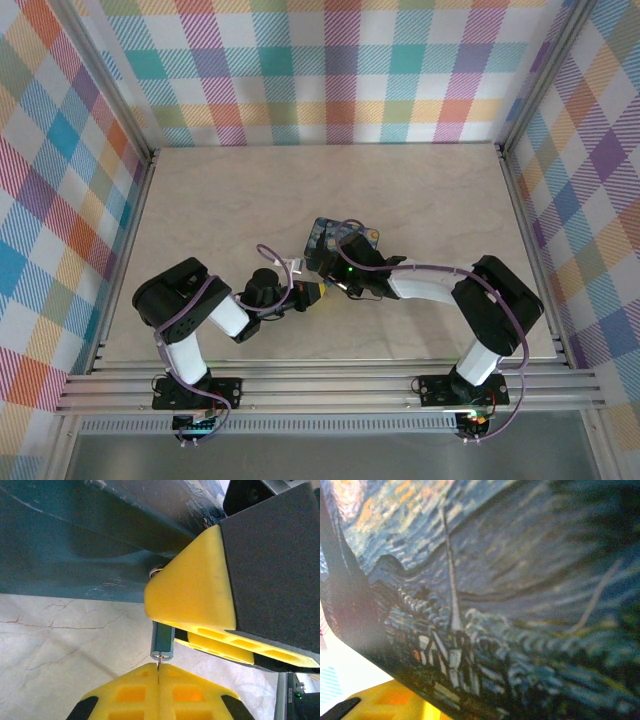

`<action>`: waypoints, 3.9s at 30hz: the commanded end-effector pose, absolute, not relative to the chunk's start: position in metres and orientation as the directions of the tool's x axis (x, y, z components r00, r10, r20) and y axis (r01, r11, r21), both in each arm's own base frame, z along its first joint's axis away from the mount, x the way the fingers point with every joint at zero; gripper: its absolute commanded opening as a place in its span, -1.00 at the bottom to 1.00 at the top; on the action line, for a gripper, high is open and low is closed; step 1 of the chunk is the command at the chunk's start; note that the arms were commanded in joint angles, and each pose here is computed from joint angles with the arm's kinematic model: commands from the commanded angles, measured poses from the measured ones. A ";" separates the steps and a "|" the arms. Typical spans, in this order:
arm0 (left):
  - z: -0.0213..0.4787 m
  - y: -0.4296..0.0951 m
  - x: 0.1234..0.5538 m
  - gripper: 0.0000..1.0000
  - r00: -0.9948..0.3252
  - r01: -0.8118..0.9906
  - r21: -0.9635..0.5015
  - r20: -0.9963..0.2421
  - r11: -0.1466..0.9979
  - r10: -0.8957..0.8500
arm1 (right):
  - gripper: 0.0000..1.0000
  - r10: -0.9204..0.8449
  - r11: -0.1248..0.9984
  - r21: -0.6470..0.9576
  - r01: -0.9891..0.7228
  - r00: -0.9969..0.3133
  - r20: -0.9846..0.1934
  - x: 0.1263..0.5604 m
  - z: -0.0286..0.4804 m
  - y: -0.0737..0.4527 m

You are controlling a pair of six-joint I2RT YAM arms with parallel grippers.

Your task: Unlock the padlock with the key

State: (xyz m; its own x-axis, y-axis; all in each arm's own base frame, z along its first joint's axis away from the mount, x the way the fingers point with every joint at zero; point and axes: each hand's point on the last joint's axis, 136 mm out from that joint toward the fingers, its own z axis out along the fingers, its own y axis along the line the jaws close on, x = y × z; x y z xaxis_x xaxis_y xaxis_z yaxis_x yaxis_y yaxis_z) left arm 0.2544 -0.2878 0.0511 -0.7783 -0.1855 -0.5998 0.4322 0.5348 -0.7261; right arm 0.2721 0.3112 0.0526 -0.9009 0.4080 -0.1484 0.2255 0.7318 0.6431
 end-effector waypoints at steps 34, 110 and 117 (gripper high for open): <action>0.086 -0.311 0.247 -1.00 -0.679 0.603 -0.574 -0.734 0.554 -0.021 | -0.79 0.330 0.781 0.593 0.197 -0.936 -0.123 0.253 0.056 0.315; 0.074 -0.291 0.252 -1.00 -0.813 0.454 -0.767 -0.564 0.453 -0.140 | -0.85 0.499 0.576 0.774 0.264 -0.864 -0.076 0.274 0.052 0.311; 0.076 -0.291 0.252 -1.00 -0.813 0.453 -0.767 -0.565 0.454 -0.143 | -1.00 0.494 0.572 0.779 0.255 -0.866 -0.080 0.275 0.055 0.313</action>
State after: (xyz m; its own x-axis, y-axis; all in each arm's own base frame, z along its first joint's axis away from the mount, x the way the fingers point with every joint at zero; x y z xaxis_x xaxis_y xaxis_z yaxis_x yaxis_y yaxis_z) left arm 0.2532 -0.2865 0.0626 -0.8311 -0.1409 -0.5379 0.4122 0.4932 -0.7660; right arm 0.2721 0.3114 0.0533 -0.8649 0.4967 -0.0730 0.2617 0.5701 0.7788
